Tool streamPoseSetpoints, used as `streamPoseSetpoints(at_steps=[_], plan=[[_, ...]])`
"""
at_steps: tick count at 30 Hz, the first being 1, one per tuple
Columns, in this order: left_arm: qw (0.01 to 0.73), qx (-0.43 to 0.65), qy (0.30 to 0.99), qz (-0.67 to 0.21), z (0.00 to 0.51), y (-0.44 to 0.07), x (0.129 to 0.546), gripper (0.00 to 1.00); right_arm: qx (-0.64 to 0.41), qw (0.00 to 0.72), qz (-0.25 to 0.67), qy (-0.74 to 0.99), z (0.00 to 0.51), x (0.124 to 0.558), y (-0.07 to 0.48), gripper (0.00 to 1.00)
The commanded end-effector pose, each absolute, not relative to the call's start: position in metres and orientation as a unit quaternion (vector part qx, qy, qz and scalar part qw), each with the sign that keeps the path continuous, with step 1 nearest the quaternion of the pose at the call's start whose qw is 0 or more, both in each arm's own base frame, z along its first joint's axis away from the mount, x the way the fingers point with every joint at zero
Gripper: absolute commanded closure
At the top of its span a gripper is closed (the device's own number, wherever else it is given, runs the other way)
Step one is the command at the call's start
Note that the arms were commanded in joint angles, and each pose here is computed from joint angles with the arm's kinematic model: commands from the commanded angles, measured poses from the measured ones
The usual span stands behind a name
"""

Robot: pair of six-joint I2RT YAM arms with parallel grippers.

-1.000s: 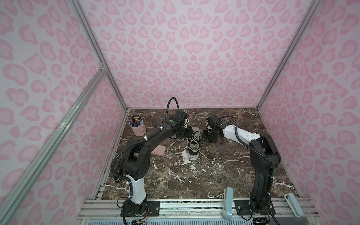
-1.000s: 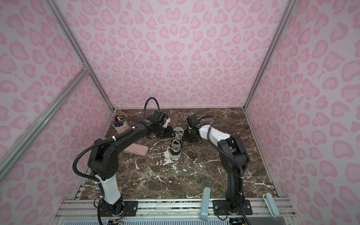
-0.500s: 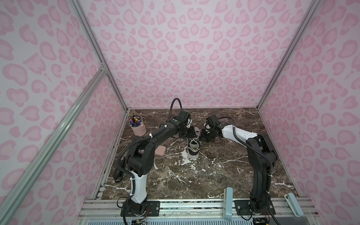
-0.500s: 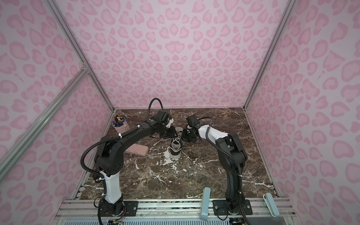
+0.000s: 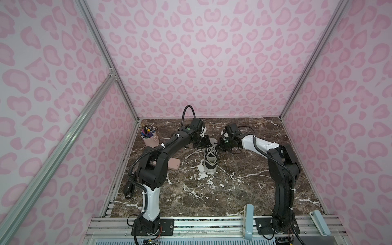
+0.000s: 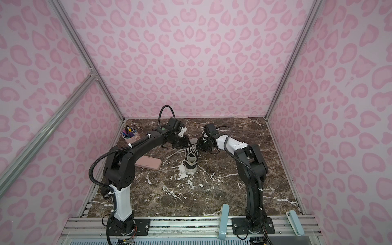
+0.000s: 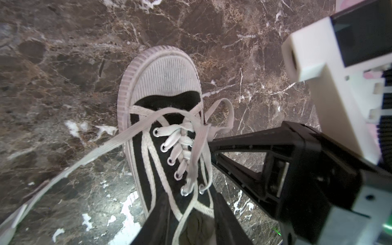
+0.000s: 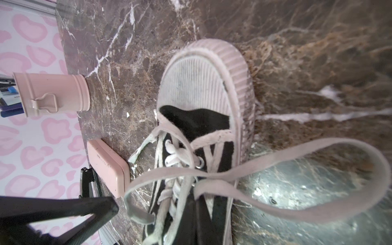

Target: Tie the shoes

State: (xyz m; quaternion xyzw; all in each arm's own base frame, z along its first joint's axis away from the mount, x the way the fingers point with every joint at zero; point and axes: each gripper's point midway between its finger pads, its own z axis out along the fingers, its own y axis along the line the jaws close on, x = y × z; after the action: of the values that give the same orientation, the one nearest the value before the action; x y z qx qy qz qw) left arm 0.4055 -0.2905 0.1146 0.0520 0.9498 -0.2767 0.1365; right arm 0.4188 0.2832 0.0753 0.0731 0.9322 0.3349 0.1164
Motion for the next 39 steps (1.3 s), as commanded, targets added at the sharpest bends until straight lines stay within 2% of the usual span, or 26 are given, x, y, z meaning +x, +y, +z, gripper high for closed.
streamPoseSetpoints(at_steps=[1, 19, 20, 27, 39], plan=[[0.135, 0.058, 0.948, -0.282, 0.118, -0.292, 0.405, 0.62, 0.073, 0.117, 0.356, 0.924, 0.076, 0.421, 0.289, 0.95], [0.135, 0.050, 0.941, -0.306, 0.123, -0.296, 0.399, 0.62, 0.082, 0.127, 0.441, 0.884, 0.090, 0.423, 0.302, 0.96], [0.134, 0.050, 0.940, -0.310, 0.124, -0.298, 0.399, 0.67, 0.083, 0.128, 0.449, 0.881, 0.092, 0.424, 0.303, 0.96], [0.128, 0.049, 0.939, -0.316, 0.122, -0.299, 0.397, 0.71, 0.084, 0.132, 0.480, 0.863, 0.103, 0.422, 0.306, 0.96], [0.129, 0.045, 0.939, -0.316, 0.120, -0.296, 0.393, 0.73, 0.109, 0.128, 0.542, 0.824, 0.110, 0.422, 0.307, 0.96]])
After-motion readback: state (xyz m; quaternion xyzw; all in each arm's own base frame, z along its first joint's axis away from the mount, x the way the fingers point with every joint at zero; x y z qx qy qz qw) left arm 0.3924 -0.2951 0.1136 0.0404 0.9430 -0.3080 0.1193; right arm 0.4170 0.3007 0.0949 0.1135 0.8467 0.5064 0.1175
